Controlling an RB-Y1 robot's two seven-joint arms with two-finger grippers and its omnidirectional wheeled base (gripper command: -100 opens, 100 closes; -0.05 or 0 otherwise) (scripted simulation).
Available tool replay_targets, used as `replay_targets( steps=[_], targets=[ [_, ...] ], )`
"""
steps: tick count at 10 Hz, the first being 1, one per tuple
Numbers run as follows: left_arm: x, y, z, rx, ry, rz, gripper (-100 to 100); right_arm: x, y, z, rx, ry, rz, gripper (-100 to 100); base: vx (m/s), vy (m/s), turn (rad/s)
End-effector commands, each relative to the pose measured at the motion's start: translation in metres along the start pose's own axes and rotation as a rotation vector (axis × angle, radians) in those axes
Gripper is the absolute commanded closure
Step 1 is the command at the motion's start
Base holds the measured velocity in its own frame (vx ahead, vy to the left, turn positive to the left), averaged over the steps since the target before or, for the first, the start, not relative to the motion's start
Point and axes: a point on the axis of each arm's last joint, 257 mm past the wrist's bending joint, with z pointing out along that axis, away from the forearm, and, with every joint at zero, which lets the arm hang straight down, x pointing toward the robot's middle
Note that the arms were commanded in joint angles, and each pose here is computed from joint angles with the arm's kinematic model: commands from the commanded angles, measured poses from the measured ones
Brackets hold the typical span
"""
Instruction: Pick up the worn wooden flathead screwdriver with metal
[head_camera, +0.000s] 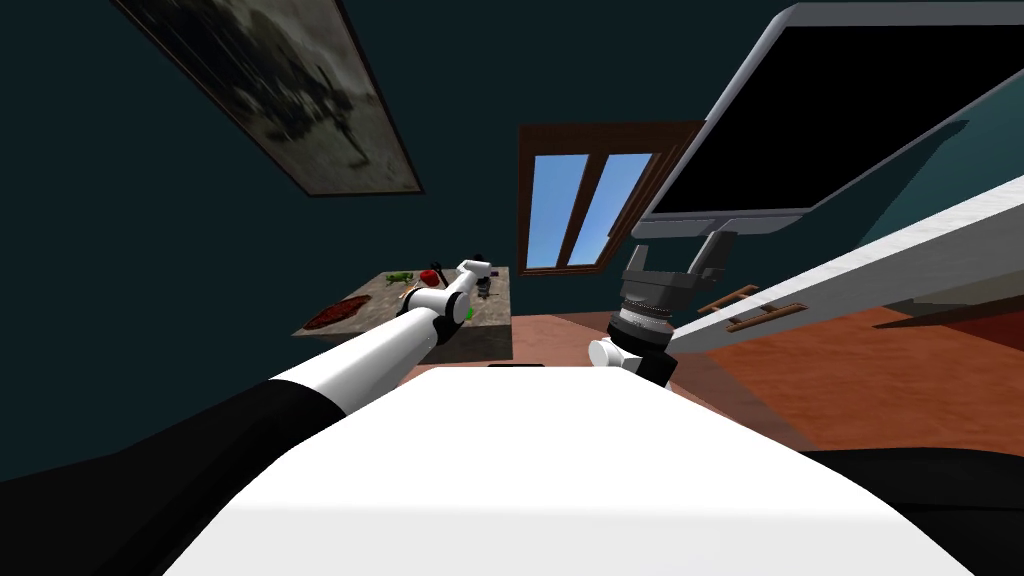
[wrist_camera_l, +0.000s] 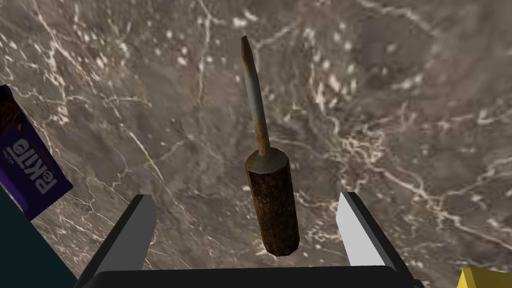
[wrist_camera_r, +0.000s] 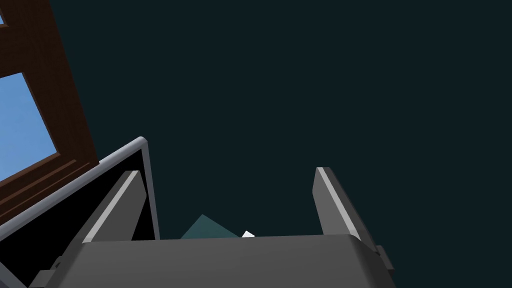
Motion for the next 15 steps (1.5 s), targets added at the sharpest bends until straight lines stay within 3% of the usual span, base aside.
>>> replay_targets(
  steps=[1,3,4,5,15],
  targets=[
    [0.001,0.010,0.002,-0.035,0.004,0.000,-100,0.000,0.000,0.000,0.000,0.000,0.000,0,0.013,-0.009,-0.034],
    [0.001,0.010,0.002,-0.038,0.005,0.000,-100,0.000,0.000,0.000,0.000,0.000,0.000,0,0.010,-0.006,-0.021],
    [0.002,0.011,0.002,-0.042,0.005,0.000,0,0.000,0.000,0.000,0.000,0.000,0.000,0,0.000,0.000,0.000],
    [0.005,0.012,0.003,-0.040,0.006,0.004,-100,0.000,0.000,0.000,0.000,0.000,0.000,0,0.011,0.005,0.028],
    [0.041,0.024,0.017,-0.037,0.019,0.039,-100,0.000,0.000,0.000,0.000,0.000,0.000,0,0.026,0.011,0.037]
  ],
)
